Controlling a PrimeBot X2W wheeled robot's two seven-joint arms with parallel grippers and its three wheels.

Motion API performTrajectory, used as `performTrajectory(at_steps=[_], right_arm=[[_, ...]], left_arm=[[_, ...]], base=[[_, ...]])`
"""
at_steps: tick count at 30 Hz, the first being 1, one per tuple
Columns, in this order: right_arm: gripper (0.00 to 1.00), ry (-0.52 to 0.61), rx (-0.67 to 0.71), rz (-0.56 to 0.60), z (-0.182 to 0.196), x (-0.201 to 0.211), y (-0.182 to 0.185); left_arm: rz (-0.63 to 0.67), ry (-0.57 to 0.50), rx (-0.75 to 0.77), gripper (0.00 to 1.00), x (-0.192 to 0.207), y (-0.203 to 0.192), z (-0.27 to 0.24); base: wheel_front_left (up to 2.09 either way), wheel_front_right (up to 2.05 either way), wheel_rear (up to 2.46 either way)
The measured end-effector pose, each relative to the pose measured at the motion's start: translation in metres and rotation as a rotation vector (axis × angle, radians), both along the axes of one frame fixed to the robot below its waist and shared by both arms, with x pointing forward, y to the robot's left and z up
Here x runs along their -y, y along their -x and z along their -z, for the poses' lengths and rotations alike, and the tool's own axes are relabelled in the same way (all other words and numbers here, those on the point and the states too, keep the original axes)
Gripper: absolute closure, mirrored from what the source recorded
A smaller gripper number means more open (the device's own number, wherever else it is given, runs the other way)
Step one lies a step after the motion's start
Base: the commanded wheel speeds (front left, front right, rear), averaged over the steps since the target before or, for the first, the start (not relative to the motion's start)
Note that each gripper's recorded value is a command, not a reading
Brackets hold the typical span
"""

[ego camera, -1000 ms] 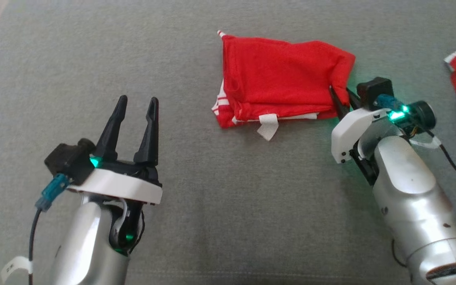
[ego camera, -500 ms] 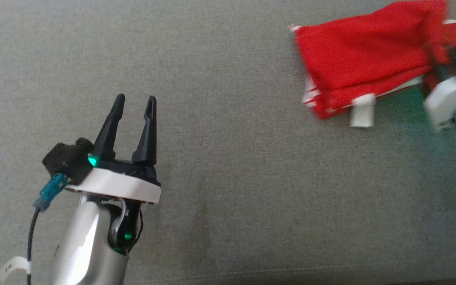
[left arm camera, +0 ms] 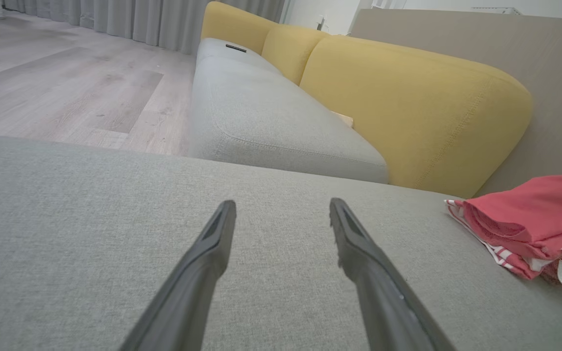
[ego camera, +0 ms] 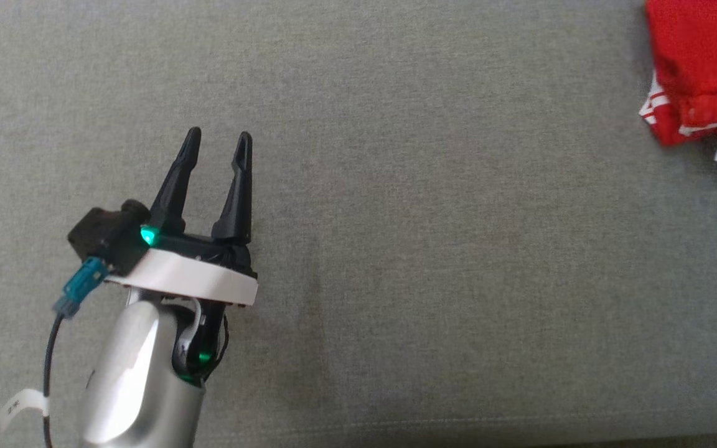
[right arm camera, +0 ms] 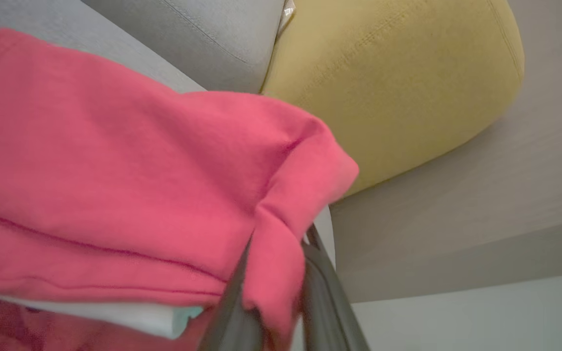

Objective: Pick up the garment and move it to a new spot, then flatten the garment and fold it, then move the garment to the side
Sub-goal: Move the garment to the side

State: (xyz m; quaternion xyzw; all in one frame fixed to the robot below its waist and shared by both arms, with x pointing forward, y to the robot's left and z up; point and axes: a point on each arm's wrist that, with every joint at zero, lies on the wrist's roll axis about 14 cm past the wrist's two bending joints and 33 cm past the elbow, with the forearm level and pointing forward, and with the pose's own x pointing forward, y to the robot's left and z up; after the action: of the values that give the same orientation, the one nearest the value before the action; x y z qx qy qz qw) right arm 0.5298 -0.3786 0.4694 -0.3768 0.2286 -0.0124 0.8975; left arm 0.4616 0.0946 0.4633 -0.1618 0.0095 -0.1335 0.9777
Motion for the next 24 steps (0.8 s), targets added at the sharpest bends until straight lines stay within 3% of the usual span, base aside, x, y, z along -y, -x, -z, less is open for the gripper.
performTrajectory(at_steps=[13,14,15,16,24], right_arm=[[1.00,0.030,-0.047,0.133,0.009,0.025,0.004],[0.88,0.025,-0.047,0.135,0.011,0.024,0.006],[0.33,0.021,-0.050,0.142,0.013,0.024,0.008],[0.00,0.013,-0.053,0.153,0.014,0.024,0.010],[0.00,-0.019,0.045,0.154,-0.017,0.012,0.007]], left_arm=[[-0.002,-0.001,-0.006,0.00,-0.001,-0.007,0.005],[-0.001,0.000,-0.007,0.00,-0.001,-0.008,0.006],[0.000,0.000,-0.006,0.00,0.000,-0.008,0.006],[0.001,0.001,-0.004,0.00,0.000,-0.008,0.005],[0.007,0.003,0.035,0.00,0.003,-0.011,-0.011]], base=[[0.00,0.00,0.00],[0.00,0.00,0.00],[0.00,0.00,0.00],[0.00,0.00,0.00],[0.00,0.00,0.00]])
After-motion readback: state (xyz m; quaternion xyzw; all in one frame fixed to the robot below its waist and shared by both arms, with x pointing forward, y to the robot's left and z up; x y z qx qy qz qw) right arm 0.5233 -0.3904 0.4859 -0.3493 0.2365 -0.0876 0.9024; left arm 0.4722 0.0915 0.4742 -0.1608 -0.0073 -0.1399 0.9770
